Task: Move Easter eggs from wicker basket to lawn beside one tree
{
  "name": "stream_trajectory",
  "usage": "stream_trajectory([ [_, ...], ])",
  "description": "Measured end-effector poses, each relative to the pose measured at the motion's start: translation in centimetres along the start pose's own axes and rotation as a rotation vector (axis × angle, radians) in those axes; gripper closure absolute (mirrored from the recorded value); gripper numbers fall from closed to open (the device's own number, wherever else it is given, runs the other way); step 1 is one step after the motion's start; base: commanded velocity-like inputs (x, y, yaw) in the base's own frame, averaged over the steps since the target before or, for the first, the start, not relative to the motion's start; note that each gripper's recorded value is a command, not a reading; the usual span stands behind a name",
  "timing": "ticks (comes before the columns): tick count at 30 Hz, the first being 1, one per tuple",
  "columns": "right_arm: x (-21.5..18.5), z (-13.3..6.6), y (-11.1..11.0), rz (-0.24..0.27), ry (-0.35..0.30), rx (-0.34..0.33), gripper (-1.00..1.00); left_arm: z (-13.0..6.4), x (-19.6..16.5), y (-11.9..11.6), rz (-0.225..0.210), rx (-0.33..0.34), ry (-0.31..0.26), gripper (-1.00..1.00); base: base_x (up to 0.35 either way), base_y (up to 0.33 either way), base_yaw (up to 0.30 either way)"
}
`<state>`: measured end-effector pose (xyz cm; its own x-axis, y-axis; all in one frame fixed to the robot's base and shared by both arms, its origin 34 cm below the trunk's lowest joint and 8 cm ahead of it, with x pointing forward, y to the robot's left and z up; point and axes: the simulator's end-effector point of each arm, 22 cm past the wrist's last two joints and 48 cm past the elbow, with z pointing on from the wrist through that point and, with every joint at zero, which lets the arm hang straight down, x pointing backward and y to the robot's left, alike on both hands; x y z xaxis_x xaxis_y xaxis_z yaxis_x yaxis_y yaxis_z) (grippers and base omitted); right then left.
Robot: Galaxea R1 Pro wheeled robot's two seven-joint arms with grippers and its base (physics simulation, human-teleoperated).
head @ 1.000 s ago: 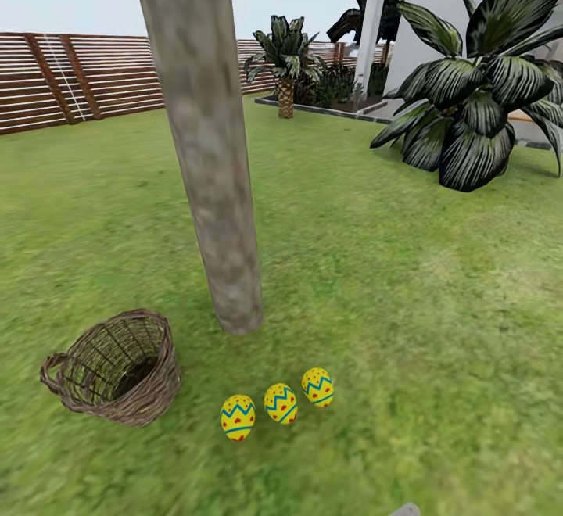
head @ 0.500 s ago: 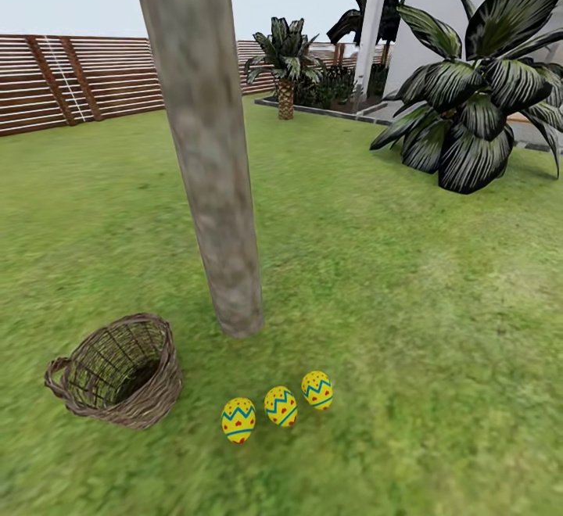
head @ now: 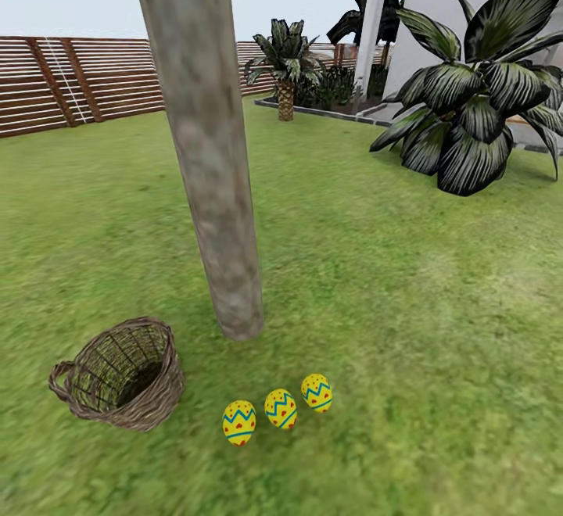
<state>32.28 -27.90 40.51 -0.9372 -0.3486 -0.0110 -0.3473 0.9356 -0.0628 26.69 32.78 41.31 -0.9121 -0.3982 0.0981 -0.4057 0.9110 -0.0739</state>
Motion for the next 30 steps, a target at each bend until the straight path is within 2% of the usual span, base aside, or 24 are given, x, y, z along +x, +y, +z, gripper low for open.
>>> stream_trajectory([
  [11, 0.0, -0.2, -0.1, -0.001, 0.001, 0.0, -1.0, -0.2, 1.2, 1.3, -0.02, -0.024, 0.023, -1.0, 0.0, 0.0, 0.0],
  [30, 0.0, -0.2, -0.1, -0.001, 0.001, 0.0, -1.0, -0.3, 1.6, 2.0, -0.018, -0.038, 0.033, -1.0, 0.0, 0.0, 0.0],
])
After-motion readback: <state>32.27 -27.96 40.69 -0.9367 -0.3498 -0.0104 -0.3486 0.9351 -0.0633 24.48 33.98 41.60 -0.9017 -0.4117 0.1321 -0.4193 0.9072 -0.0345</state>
